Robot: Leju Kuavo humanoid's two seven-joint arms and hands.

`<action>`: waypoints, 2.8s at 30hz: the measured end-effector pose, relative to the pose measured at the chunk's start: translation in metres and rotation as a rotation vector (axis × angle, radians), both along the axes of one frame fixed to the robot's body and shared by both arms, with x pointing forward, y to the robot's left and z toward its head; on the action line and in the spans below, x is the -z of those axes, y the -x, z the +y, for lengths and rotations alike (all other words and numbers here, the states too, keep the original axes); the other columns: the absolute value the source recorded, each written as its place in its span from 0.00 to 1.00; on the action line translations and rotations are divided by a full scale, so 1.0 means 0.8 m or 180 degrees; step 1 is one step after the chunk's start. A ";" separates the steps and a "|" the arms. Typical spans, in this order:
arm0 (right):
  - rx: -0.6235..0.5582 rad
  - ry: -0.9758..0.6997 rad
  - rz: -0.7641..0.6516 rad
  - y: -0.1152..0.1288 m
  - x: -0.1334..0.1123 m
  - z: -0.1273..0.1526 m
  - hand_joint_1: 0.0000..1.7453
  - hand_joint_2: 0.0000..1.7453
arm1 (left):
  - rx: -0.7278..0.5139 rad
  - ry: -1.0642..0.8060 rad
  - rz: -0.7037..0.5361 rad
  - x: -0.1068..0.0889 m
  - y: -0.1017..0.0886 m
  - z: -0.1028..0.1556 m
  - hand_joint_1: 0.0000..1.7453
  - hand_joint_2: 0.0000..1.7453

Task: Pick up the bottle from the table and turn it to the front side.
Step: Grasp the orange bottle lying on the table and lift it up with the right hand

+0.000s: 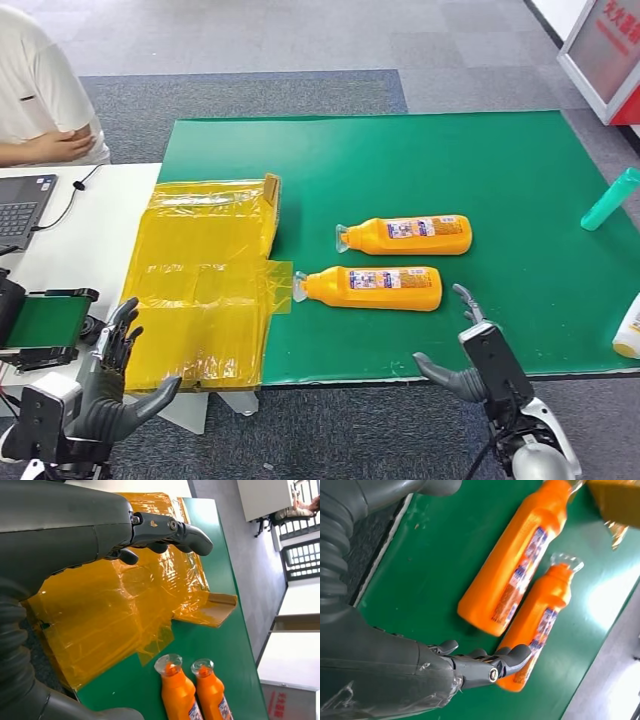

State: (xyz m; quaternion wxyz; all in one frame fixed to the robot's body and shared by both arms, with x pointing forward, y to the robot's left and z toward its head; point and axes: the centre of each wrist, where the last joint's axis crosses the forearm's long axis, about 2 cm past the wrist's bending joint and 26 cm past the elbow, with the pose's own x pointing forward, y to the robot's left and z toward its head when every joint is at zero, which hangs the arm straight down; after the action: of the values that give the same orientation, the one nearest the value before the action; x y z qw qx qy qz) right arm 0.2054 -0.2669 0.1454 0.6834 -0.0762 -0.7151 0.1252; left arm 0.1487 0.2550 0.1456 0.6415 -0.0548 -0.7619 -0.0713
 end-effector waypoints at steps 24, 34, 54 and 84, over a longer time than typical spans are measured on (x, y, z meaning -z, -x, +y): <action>-0.0266 0.3031 0.0448 -0.157 -0.062 0.097 0.00 1.00 | 0.0266 0.0154 -0.0029 -0.005 -0.030 -0.021 0.00 1.00; -0.0457 0.3147 0.0772 -0.199 -0.049 0.105 0.00 1.00 | 0.0304 0.0193 -0.0015 0.001 -0.037 -0.022 0.00 1.00; -0.0472 0.3570 0.1453 -0.223 -0.004 0.086 0.00 1.00 | 0.0341 0.0180 0.0022 0.005 -0.035 -0.017 0.00 1.00; -0.0636 0.3543 0.1399 -0.226 0.009 0.098 1.00 1.00 | 0.0391 0.0193 0.0318 0.026 -0.028 -0.024 0.00 1.00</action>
State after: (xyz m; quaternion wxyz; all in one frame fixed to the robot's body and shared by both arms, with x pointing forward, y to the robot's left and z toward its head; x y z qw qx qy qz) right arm 0.3864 -0.1885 0.1385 0.6575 -0.3270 -0.3881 0.5569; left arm 0.1715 0.2357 0.1248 0.6712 -0.1244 -0.7259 -0.0846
